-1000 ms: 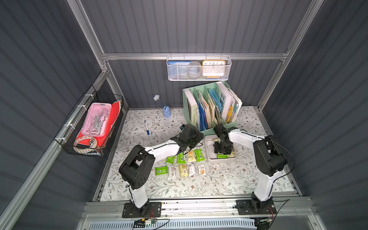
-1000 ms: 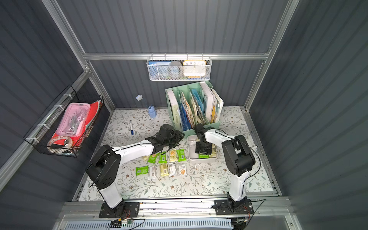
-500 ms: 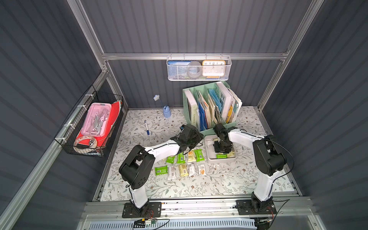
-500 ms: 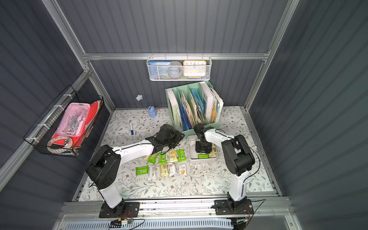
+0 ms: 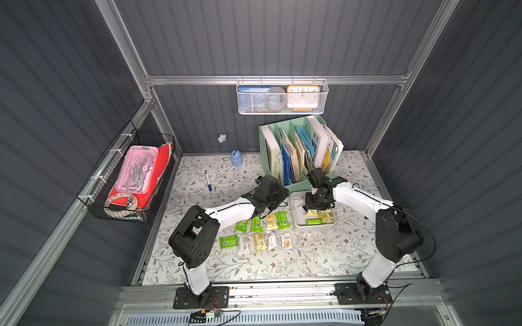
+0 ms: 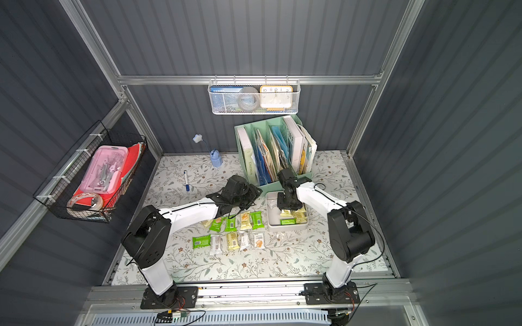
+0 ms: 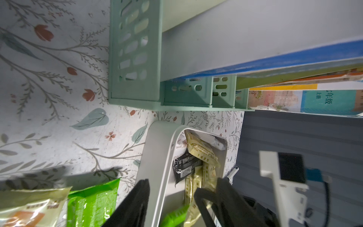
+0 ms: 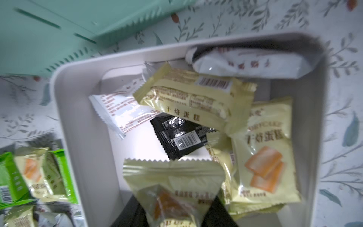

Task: Take the cookies out of the storage box
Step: Pick up the cookie from the storage box, then place the cookie at the center of the board.

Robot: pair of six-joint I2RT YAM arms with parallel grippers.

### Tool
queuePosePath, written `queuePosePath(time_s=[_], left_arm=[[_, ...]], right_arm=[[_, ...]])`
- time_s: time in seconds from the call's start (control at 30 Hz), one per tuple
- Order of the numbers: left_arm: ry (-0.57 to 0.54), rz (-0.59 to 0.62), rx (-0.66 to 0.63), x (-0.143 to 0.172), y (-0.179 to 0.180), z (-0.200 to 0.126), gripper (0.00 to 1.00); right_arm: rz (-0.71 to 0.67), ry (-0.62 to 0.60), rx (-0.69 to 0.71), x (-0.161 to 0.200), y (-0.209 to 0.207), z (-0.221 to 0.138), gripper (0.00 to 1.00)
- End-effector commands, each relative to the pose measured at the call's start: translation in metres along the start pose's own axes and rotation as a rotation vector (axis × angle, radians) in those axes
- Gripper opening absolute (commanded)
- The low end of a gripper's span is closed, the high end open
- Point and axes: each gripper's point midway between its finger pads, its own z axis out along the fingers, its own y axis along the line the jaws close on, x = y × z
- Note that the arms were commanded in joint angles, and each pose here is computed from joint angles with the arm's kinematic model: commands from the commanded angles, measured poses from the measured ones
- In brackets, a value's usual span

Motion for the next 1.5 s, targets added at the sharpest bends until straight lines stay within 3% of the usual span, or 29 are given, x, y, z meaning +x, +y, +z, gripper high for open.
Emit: queuePosePath(time_s=[0.0,0.23,0.57,0.7,0.9,1.33,1.47], left_arm=[[-0.012,-0.009,-0.010,-0.002,-0.003,-0.005,0.60],[-0.073,-0.034,-0.028,-0.015,0.002,-0.014,0.60],[-0.152,-0.081,-0.084,-0.025,0.022,-0.035,0.60],[-0.166,-0.092,-0.106,-0.026,0.031,-0.038,0.60],[-0.177,-0.112,-0.132,-0.025,0.040,-0.041,0.60],[-0.208,-0.092,-0.180,-0.028,0.052,-0.057,0.60],[-0.196,-0.082,-0.192,-0.025,0.057,-0.055,0.61]], right_arm=[[0.006,-0.028,0.007,0.000,-0.005,-0.017,0.36],[0.009,-0.085,-0.049,0.003,-0.001,-0.060,0.36],[-0.064,0.075,-0.095,0.113,0.020,-0.077,0.35],[-0.084,0.104,-0.097,0.151,0.032,-0.068,0.35],[-0.117,0.134,-0.095,0.180,0.052,-0.037,0.35],[-0.090,0.151,0.052,0.185,0.044,0.015,0.40],[-0.086,0.155,0.066,0.185,0.042,0.016,0.52]])
